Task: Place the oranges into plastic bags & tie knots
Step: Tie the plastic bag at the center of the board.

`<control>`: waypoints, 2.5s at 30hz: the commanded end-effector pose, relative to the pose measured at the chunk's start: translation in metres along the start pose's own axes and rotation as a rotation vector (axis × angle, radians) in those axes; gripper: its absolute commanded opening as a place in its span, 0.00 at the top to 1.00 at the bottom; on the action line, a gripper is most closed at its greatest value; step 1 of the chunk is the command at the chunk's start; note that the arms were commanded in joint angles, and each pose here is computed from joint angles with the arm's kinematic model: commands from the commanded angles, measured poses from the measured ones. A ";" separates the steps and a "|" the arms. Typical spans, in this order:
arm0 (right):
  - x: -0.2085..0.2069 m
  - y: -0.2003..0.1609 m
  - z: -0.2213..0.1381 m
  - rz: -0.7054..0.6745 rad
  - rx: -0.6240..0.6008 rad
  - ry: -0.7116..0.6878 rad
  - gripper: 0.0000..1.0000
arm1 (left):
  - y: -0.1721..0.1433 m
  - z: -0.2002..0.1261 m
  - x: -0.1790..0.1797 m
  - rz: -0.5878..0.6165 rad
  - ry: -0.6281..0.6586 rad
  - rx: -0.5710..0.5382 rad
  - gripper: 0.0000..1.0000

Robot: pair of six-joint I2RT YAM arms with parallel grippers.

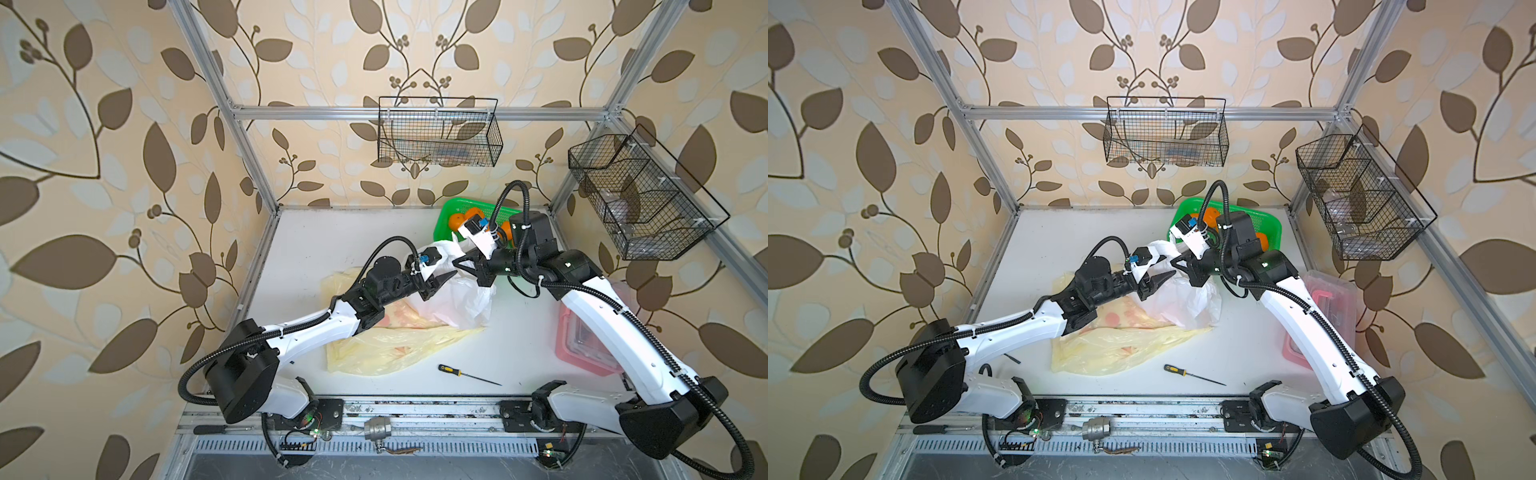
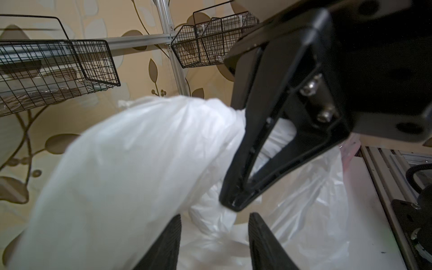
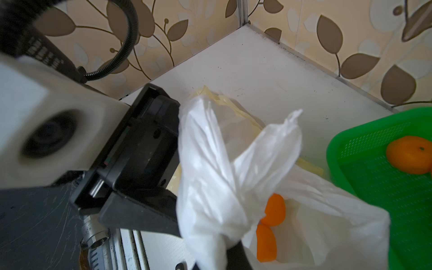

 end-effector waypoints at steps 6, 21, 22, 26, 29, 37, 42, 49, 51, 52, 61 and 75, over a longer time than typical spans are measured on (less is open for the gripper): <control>0.011 0.004 -0.008 -0.031 -0.005 0.058 1.00 | 0.033 0.002 -0.007 0.043 -0.074 -0.082 0.58; 0.008 0.001 -0.011 -0.043 0.017 0.021 1.00 | 0.034 0.006 -0.002 0.053 -0.043 -0.077 1.00; 0.008 0.001 -0.012 -0.045 0.014 0.015 1.00 | 0.035 0.006 0.000 0.056 -0.033 -0.077 1.00; 0.000 0.010 -0.019 -0.038 -0.029 -0.072 0.99 | 0.034 0.005 0.002 0.060 -0.016 -0.078 1.00; -0.011 0.019 -0.027 0.014 -0.084 -0.179 0.87 | 0.033 0.005 0.002 0.062 -0.016 -0.080 1.00; -0.016 0.042 -0.057 0.128 -0.266 -0.286 0.33 | 0.036 0.006 0.004 0.065 -0.005 -0.092 1.00; -0.036 0.052 -0.061 0.344 -0.310 -0.277 0.29 | 0.038 0.007 0.006 0.067 -0.002 -0.096 1.00; -0.059 0.065 -0.040 0.556 -0.267 -0.204 0.32 | 0.042 0.010 0.006 0.072 -0.008 -0.106 1.00; -0.062 0.071 -0.038 0.572 -0.271 -0.191 0.32 | 0.045 0.010 0.006 0.074 -0.013 -0.112 1.00; -0.062 0.074 -0.036 0.578 -0.275 -0.174 0.32 | 0.046 0.010 0.005 0.073 -0.015 -0.114 1.00; -0.055 0.069 -0.015 0.634 -0.191 -0.026 0.39 | 0.049 0.010 0.004 0.082 -0.023 -0.118 1.00; -0.042 0.074 0.007 0.615 -0.132 0.085 0.62 | 0.046 0.010 0.003 0.081 -0.029 -0.110 1.00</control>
Point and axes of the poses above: each gripper's point midway between its finger pads, its own z axis out along the fingers, its own x axis along the line the jaws close on, y = z × x, the point moved 4 cm from there along -z, back along the fingers, and after that the axes turned 11 degrees about -z, right-handed, at the moved point
